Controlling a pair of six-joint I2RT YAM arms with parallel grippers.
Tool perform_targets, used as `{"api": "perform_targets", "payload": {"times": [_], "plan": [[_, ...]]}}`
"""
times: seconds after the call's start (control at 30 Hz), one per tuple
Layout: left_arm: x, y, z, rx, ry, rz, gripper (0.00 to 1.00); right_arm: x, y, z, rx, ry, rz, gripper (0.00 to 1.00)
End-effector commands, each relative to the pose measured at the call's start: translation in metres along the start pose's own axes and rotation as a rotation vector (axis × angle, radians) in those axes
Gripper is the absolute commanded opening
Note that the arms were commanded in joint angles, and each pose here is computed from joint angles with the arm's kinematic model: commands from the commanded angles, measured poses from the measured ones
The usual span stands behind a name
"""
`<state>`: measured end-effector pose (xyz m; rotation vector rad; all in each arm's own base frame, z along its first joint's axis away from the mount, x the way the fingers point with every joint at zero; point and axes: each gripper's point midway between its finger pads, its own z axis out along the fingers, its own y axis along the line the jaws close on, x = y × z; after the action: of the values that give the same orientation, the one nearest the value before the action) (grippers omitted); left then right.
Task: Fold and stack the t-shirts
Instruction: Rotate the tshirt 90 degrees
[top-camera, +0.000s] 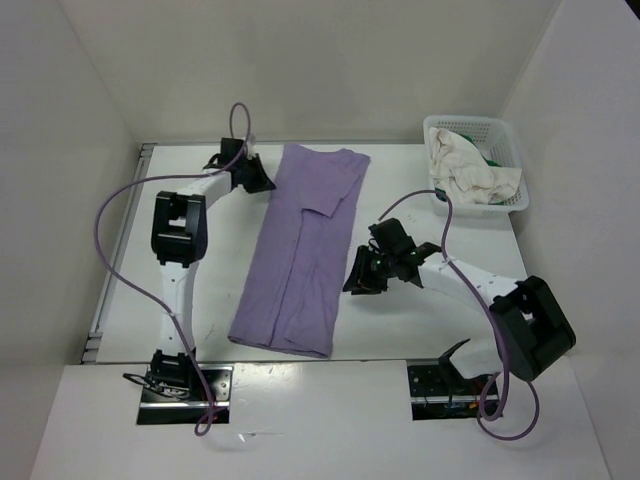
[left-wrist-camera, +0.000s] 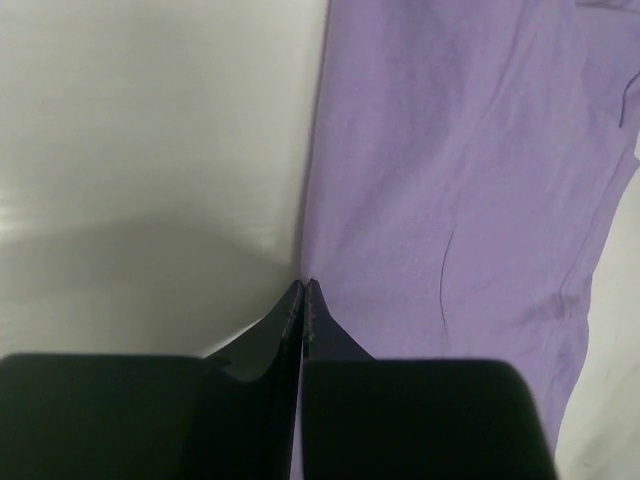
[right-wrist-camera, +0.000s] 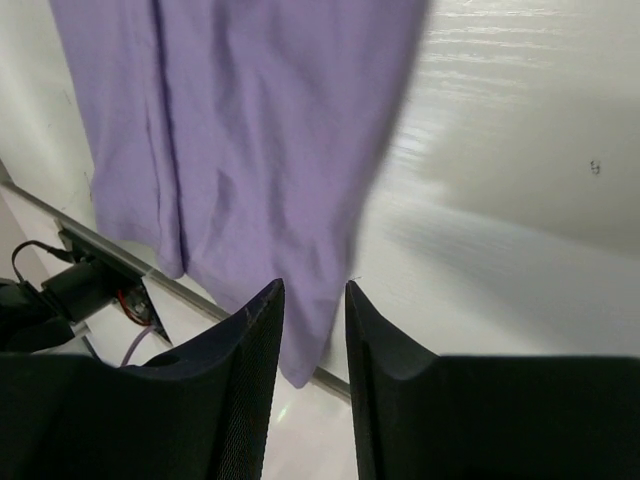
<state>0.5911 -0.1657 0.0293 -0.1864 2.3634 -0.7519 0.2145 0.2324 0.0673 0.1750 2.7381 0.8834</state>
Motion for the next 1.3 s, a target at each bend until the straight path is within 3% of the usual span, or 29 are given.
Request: {"api": "perform_targets", "payload": {"times": [0.0, 0.1, 0.17, 0.2, 0.23, 0.33, 0.4, 0.47, 0.5, 0.57, 0.6, 0.63, 0.67, 0.7, 0.73, 0.83, 0.87, 0.9, 1.0, 1.03, 1.1, 1.17, 1.27], "plan": [[-0.05, 0.036, -0.046, -0.083, -0.143, -0.053, 0.0, -0.012, 0.012, -0.002, -0.037, -0.013, -0.046, 0.37], [-0.056, 0.043, -0.065, -0.106, -0.183, -0.075, 0.0, -0.014, 0.012, -0.001, -0.036, -0.014, -0.066, 0.38], [-0.039, 0.052, -0.067, -0.138, -0.169, -0.126, 0.0, -0.012, 0.011, 0.001, -0.038, 0.0, -0.074, 0.38], [-0.046, 0.044, -0.077, -0.122, -0.202, -0.112, 0.06, -0.014, 0.014, 0.0, -0.044, -0.006, -0.077, 0.38], [-0.032, 0.055, -0.079, -0.139, -0.185, -0.141, 0.38, -0.013, 0.016, 0.0, -0.053, 0.002, -0.077, 0.38], [-0.03, 0.046, -0.104, -0.122, -0.192, -0.132, 0.82, -0.012, 0.013, -0.001, -0.046, -0.006, -0.077, 0.39], [-0.013, 0.042, -0.126, -0.141, -0.182, -0.127, 1.0, -0.01, 0.011, -0.002, -0.044, -0.004, -0.067, 0.39], [-0.002, 0.035, -0.154, -0.164, -0.183, -0.118, 1.0, -0.003, 0.011, -0.003, -0.046, -0.009, -0.052, 0.32], [0.031, 0.046, -0.158, -0.191, -0.124, -0.134, 1.0, 0.003, 0.008, 0.0, -0.037, -0.002, -0.051, 0.28], [0.052, 0.033, -0.182, -0.16, -0.108, -0.134, 1.0, 0.012, 0.012, 0.002, -0.049, 0.009, -0.039, 0.12], [0.092, 0.039, -0.186, -0.162, -0.029, -0.179, 0.98, 0.015, 0.015, 0.004, -0.059, 0.011, -0.041, 0.03], [0.098, 0.027, -0.203, -0.134, -0.04, -0.17, 0.85, 0.022, 0.014, 0.005, -0.054, 0.026, -0.036, 0.01], [0.112, 0.024, -0.212, -0.133, -0.022, -0.201, 0.55, 0.027, 0.02, 0.007, -0.062, 0.027, -0.037, 0.01], [0.111, 0.022, -0.232, -0.167, -0.067, -0.199, 0.15, 0.03, 0.024, 0.009, -0.076, 0.027, -0.043, 0.01], [0.142, 0.027, -0.24, -0.216, -0.002, -0.216, 0.09, 0.034, 0.026, 0.01, -0.079, 0.035, -0.052, 0.01], [0.171, 0.025, -0.273, -0.281, 0.008, -0.226, 0.07, 0.039, 0.025, 0.016, -0.062, 0.041, -0.056, 0.07], [0.177, 0.022, -0.278, -0.309, -0.005, -0.323, 0.07, 0.039, 0.025, 0.016, -0.061, 0.041, -0.056, 0.09], [0.174, 0.019, -0.292, -0.329, -0.054, -0.322, 0.1, 0.042, 0.027, 0.017, -0.064, 0.048, -0.057, 0.11], [0.197, -0.001, -0.296, -0.217, -0.005, -0.395, 0.17, 0.048, 0.027, 0.02, -0.065, 0.068, -0.064, 0.21], [0.212, -0.013, -0.295, -0.146, 0.064, -0.421, 0.17, 0.048, 0.031, 0.021, -0.077, 0.066, -0.074, 0.26], [0.236, -0.003, -0.289, -0.178, 0.135, -0.471, 0.16, 0.049, 0.036, 0.022, -0.103, 0.075, -0.079, 0.33], [0.23, -0.011, -0.283, -0.105, 0.1, -0.463, 0.16, 0.037, 0.048, 0.02, -0.124, 0.036, -0.09, 0.4], [0.2, -0.019, -0.285, -0.064, -0.018, -0.432, 0.15, -0.016, 0.059, 0.017, -0.113, -0.066, -0.094, 0.38]]}}
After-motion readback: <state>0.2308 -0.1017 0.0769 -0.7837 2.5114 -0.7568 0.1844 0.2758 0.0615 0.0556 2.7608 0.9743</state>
